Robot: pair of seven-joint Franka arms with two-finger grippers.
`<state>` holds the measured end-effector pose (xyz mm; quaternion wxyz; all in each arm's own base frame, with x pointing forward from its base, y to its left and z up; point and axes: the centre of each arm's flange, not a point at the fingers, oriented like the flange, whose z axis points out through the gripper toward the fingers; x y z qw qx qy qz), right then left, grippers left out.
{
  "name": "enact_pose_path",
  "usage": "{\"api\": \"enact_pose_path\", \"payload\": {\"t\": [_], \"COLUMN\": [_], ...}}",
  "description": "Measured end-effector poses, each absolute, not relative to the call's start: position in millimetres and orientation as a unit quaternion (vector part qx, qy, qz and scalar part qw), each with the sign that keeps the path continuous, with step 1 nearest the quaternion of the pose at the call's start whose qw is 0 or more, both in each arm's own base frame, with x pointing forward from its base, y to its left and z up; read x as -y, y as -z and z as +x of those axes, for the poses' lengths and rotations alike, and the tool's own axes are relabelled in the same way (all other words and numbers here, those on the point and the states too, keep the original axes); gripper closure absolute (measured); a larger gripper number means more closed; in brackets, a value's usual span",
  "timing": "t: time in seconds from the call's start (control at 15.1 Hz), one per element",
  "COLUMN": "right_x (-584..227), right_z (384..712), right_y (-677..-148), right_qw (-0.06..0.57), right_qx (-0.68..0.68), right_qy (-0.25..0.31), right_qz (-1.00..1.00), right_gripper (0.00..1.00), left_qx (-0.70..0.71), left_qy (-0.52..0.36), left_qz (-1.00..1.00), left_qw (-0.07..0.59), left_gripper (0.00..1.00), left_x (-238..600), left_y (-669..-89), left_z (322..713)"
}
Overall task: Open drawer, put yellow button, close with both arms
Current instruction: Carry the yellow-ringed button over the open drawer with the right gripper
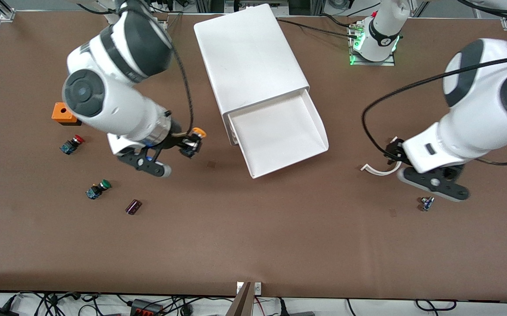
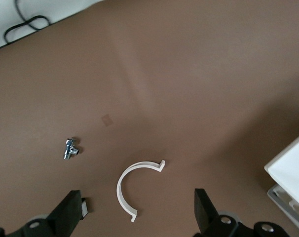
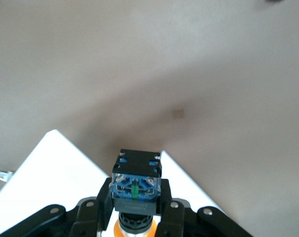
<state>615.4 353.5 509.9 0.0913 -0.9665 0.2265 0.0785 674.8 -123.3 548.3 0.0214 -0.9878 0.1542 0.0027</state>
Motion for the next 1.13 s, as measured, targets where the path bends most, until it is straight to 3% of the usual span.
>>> {"api": "enact_pose_path", "payload": {"t": [0.33,0.53,0.8,1.13], "right_x": [-430.6,-468.7,-503.2,-530.2], "right_z": [584.0,569.8,559.2,546.8], "right_y": [-515.1,-499.8,-465.8,-432.1], "right_qw": [0.12,0.129,0.127,0.115], "right_qx": [-0.344,-0.403,-0.466,-0.511], "right_qy": [-0.063,-0.065,-0.075,-0.086], "right_qz": [-0.929,-0.904,-0.873,-0.848], "right_gripper": [0.59,0.59,0.59,0.59], "left_qx": [-0.109,-0.103,-0.089,-0.002], "left_qy": [0.038,0.057,0.046,-0.012], "left_qz": [-0.993,-0.993,-0.995,-1.0], "left_qw": [0.019,0.018,0.019,0.022], "left_gripper": [0.0,0.0,0.0,0.0], "left_x": [112.9,101.6,88.2,66.9], "left_y": [-565.2,-561.6,-575.5,-571.1], "left_z": [657.8,616.9,567.3,551.3]}}
